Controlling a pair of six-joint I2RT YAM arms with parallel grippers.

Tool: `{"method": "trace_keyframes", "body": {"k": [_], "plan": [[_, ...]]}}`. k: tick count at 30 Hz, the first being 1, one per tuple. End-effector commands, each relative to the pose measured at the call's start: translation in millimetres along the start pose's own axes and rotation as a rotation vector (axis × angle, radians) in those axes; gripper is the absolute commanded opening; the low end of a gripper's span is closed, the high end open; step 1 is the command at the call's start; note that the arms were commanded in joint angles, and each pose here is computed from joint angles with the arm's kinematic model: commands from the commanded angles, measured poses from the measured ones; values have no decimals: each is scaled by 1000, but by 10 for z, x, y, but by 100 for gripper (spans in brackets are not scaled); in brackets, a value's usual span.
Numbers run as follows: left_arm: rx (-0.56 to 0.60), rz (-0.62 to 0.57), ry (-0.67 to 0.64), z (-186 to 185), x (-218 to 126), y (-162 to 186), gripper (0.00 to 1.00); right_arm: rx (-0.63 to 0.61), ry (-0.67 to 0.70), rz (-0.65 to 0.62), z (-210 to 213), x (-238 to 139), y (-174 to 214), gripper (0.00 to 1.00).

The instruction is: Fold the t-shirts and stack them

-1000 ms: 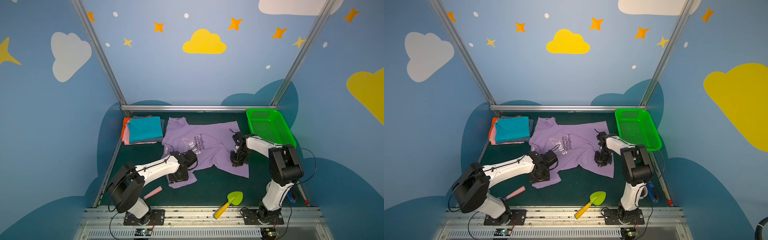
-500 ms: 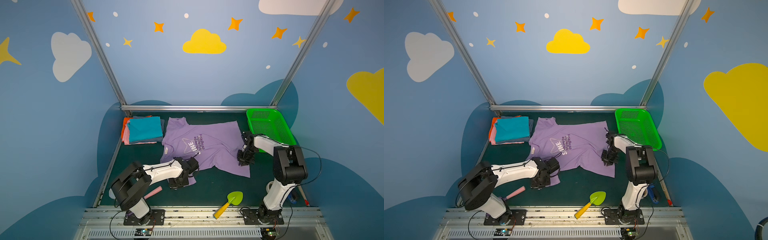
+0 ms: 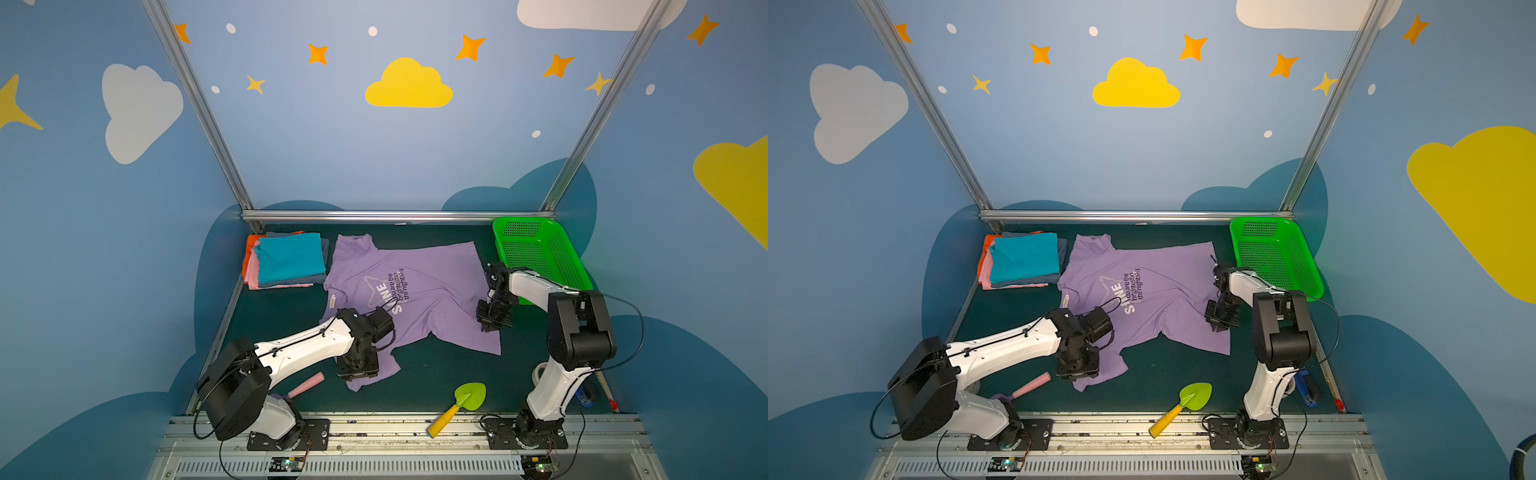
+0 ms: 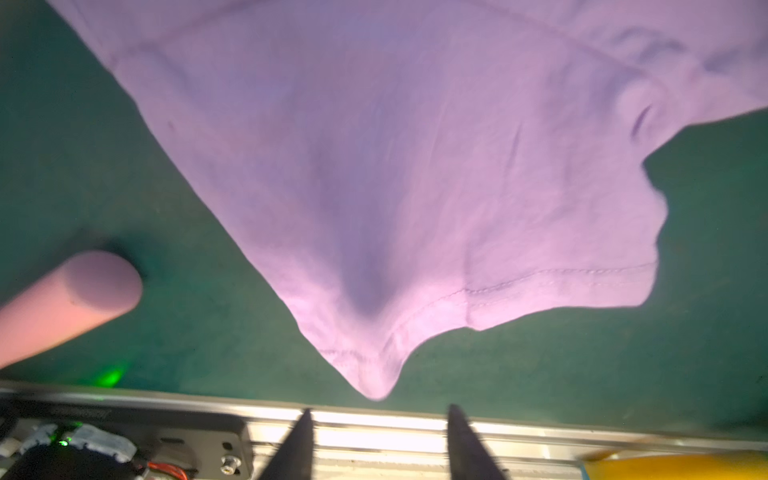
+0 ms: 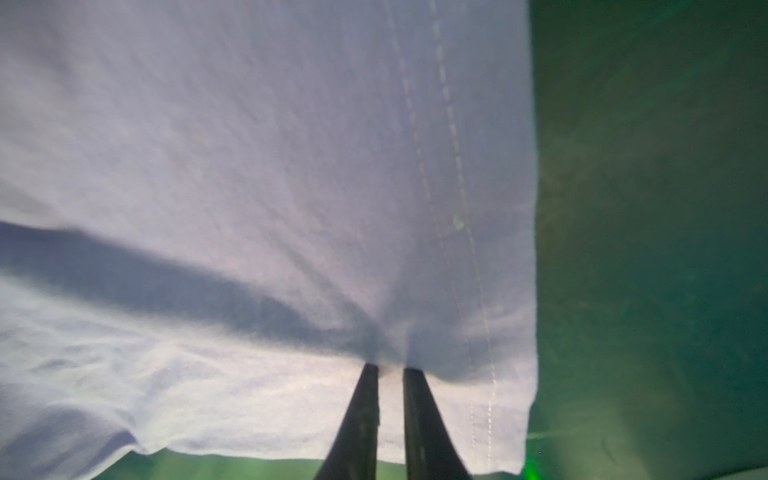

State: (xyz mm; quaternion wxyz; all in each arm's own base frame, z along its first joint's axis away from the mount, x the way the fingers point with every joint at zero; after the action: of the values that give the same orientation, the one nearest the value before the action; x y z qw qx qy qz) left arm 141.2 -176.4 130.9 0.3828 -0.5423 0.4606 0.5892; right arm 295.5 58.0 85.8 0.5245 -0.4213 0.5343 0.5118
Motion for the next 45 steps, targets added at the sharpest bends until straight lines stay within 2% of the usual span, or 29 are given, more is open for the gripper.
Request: {"method": "trace_keyframes", "body": {"k": [1, 5, 10, 13, 16, 22, 26, 29, 31, 38, 42, 45], "plan": [[10, 38, 2, 17, -74, 0, 59, -4, 3, -16, -2, -96, -17, 15], [12, 28, 19, -16, -103, -61, 53, -22, 11, -38, 39, -154, 3, 15], [10, 48, -40, -34, 132, -126, 45, -80, 67, -58, 215, -161, -9, 15], [-6, 70, -55, -54, 320, -140, 38, -49, 11, -14, 213, -36, -31, 14], [-25, 115, -50, -32, 496, -88, 36, -6, -4, 15, 124, 60, -29, 12], [-77, 185, -124, 287, 745, 104, 36, 49, 9, 20, -75, 28, 24, 6], [-117, 215, -181, 564, 764, 248, 35, 117, 5, 1, -267, -40, 82, 1], [-128, 173, -231, 662, 614, 221, 35, 141, 20, -69, -369, -163, 122, 0], [-107, 93, -251, 607, 393, 71, 35, 111, 7, -124, -312, -294, 118, 0], [-2, -196, -246, 37, -453, -592, 36, -152, 95, -269, 391, -625, 86, 0], [13, -287, -220, -237, -584, -915, 35, -235, 77, -262, 773, -540, 55, 0], [-28, -324, -192, -323, -598, -1235, 34, -296, 69, -254, 1009, -501, -8, 0]]}}
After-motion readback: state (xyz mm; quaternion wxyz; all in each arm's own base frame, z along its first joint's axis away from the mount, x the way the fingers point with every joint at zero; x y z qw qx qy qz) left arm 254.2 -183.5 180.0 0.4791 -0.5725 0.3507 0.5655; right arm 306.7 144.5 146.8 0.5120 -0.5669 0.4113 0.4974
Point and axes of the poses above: each gripper's point midway between its finger pads, its own x axis out along the fingers, its own z axis along the line the jaws close on, y = z × x, the point moved 7 cm from there along -x, back along the fingers, and after that the axes turned 8 degrees about -x, right-handed, at the moved point
